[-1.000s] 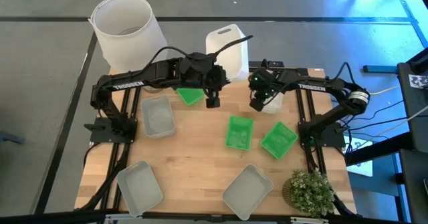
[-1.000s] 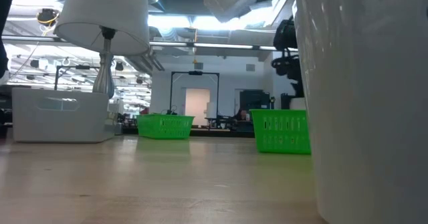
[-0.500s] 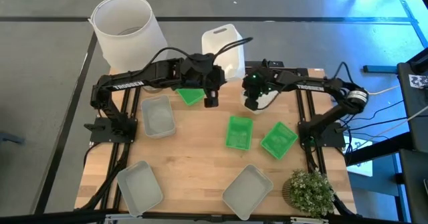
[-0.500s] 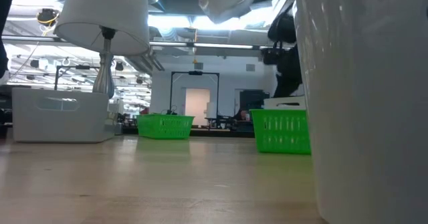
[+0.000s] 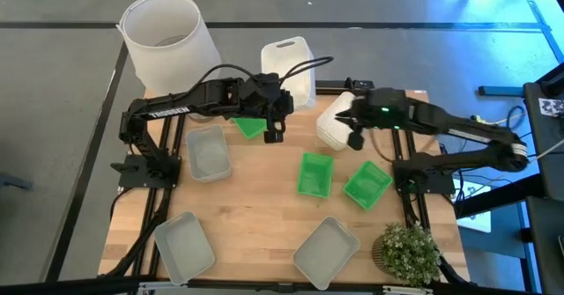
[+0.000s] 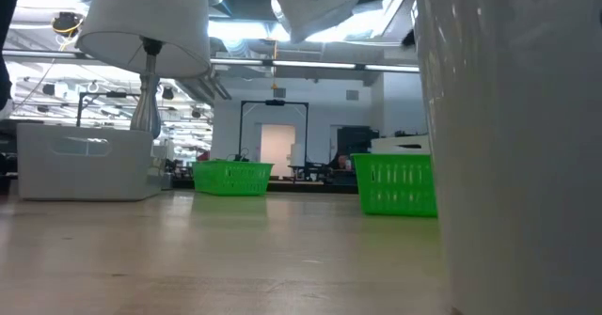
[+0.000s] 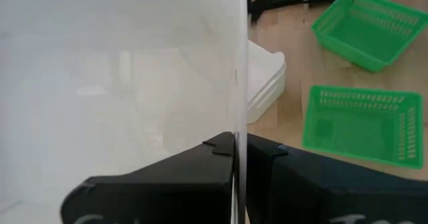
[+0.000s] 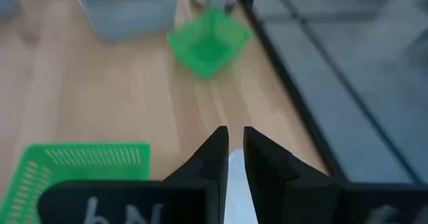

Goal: Stack baskets by color
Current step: Stack the bottom white bin on top of the top white bin

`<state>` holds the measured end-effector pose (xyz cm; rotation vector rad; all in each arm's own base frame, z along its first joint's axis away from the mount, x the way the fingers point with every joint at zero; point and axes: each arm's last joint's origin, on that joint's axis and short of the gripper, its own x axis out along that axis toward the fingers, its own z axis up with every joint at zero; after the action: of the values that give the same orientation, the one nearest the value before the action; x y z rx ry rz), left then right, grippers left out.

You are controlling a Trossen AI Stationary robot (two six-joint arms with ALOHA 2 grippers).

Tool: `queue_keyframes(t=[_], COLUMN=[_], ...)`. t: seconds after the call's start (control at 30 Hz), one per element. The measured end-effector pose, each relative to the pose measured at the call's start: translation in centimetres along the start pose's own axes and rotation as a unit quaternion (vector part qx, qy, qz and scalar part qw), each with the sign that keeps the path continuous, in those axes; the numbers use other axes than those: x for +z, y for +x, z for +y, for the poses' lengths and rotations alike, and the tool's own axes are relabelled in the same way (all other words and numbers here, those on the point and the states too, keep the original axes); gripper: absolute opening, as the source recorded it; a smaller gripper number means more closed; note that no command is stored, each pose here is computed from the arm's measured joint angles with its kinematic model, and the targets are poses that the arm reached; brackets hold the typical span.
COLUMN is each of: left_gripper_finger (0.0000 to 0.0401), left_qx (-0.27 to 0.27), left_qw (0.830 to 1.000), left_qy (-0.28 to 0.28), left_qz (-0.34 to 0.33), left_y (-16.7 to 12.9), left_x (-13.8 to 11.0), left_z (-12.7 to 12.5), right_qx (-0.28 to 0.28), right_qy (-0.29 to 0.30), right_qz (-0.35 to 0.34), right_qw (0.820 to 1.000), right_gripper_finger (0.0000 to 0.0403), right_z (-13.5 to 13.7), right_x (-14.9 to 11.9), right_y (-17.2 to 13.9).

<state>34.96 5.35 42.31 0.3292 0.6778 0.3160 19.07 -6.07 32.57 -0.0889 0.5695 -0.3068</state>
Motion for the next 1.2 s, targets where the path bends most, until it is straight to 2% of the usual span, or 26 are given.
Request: queue_keyframes(t=[0.1,0.23,0.57,0.7,0.83,0.97,1.2], left_gripper_finger=[0.0,0.0,0.0,0.0,0.0,0.0,0.0], left_qx=[-0.003,-0.036,-0.153,-0.161,-0.204,-0.228,-0.221], left_qw=[1.0,0.999,0.983,0.979,0.968,0.956,0.941], left_qy=[-0.001,0.005,0.079,0.1,0.11,0.15,0.219], left_qz=[0.001,-0.007,-0.063,-0.072,-0.094,-0.105,-0.133], left_y=[0.0,0.2,2.3,4.8,7.6,10.7,15.2], left_x=[-0.1,-0.2,-0.6,-0.7,-1.0,-1.5,-2.3], left_z=[0.1,0.5,1.7,1.7,1.4,0.4,-0.8], right_qx=[-0.002,0.003,0.005,0.002,0.001,0.001,-0.006], right_qy=[-0.006,-0.026,-0.051,-0.049,-0.048,-0.053,-0.056], right_qz=[-0.051,-0.103,-0.179,-0.192,-0.194,-0.197,-0.23], right_qw=[0.999,0.994,0.983,0.98,0.98,0.979,0.972], right_gripper_finger=[0.0048,0.0048,0.0048,0.0048,0.0048,0.0048,0.0048], right_z=[0.4,0.7,0.8,0.7,0.7,0.7,0.5], right_x=[0.3,0.4,0.5,0.5,0.4,0.4,0.7], right_y=[-2.8,-5.5,-8.8,-9.3,-9.4,-9.5,-10.3])
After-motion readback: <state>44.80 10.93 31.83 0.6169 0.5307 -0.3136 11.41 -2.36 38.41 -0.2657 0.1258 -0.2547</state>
